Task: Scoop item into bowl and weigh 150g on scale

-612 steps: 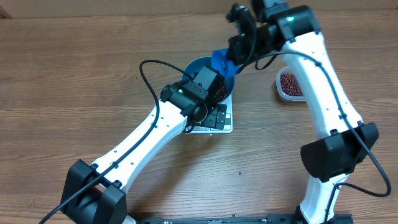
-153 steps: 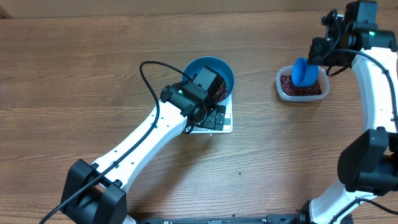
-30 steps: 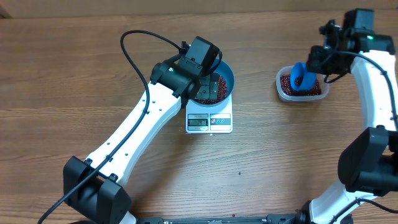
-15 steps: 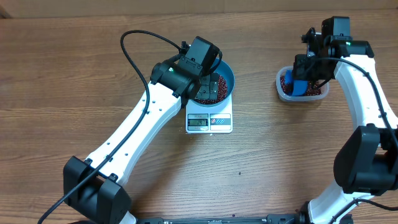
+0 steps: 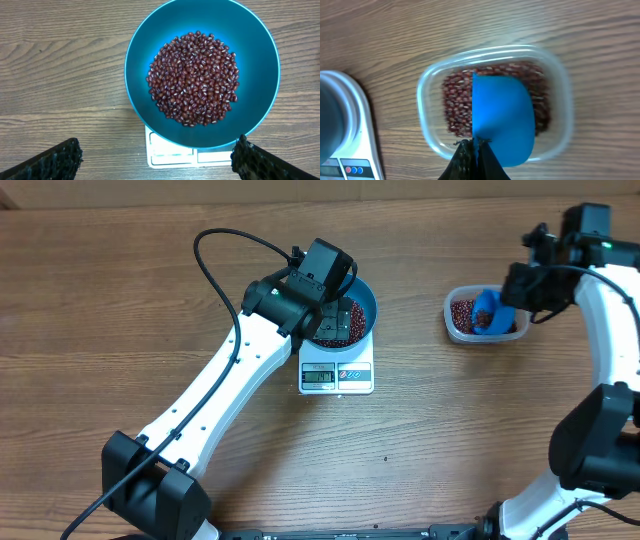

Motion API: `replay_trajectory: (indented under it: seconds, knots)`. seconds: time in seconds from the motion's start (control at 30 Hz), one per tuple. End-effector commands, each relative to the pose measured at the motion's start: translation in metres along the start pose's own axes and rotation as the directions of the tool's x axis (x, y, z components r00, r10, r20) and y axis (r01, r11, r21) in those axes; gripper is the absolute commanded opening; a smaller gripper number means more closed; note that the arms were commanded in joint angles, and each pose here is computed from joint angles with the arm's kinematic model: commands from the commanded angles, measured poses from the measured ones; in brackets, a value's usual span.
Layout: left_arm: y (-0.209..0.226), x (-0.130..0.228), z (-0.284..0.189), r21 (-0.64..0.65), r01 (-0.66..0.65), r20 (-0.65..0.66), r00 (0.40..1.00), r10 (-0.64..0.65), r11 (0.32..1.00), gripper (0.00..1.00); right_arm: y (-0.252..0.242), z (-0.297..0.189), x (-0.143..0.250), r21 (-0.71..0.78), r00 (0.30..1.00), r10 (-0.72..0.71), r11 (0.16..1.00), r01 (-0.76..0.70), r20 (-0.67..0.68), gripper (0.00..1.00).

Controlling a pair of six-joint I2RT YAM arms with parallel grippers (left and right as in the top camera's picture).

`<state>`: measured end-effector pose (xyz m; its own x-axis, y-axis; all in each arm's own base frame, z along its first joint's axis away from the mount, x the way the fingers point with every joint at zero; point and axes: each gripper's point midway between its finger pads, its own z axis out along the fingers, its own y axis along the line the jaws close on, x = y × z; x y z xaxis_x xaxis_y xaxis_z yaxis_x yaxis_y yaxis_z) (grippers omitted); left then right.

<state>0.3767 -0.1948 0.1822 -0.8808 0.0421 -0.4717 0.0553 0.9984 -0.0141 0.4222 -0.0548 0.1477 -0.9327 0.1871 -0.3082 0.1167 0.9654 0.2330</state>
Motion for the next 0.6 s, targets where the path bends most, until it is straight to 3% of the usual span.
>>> replay_trajectory:
  seconds: [0.0, 0.17, 0.33, 0.57]
  knots:
    - [0.002, -0.012, -0.007, -0.001, 0.01, 0.036, 0.999, -0.01, 1.0, 1.0, 0.009, -0.032, -0.022, -0.046, 0.996, 0.0, 0.999, 0.004, 0.09, 0.04]
    - [0.002, -0.012, -0.007, -0.001, 0.01, 0.036, 0.999, -0.01, 1.0, 1.0, 0.047, -0.067, -0.042, -0.219, 0.986, -0.018, 0.974, 0.055, 0.167, 0.04]
    - [0.002, -0.012, -0.007, -0.001, 0.01, 0.036, 0.999, -0.01, 1.0, 0.99, 0.106, -0.105, -0.054, -0.458, 0.967, -0.059, 0.873, 0.17, 0.246, 0.04]
    - [0.002, -0.012, -0.007, -0.001, 0.01, 0.036, 0.999, -0.01, 1.0, 0.99, 0.166, -0.1, -0.05, -0.471, 0.94, -0.186, 0.827, 0.307, 0.286, 0.04]
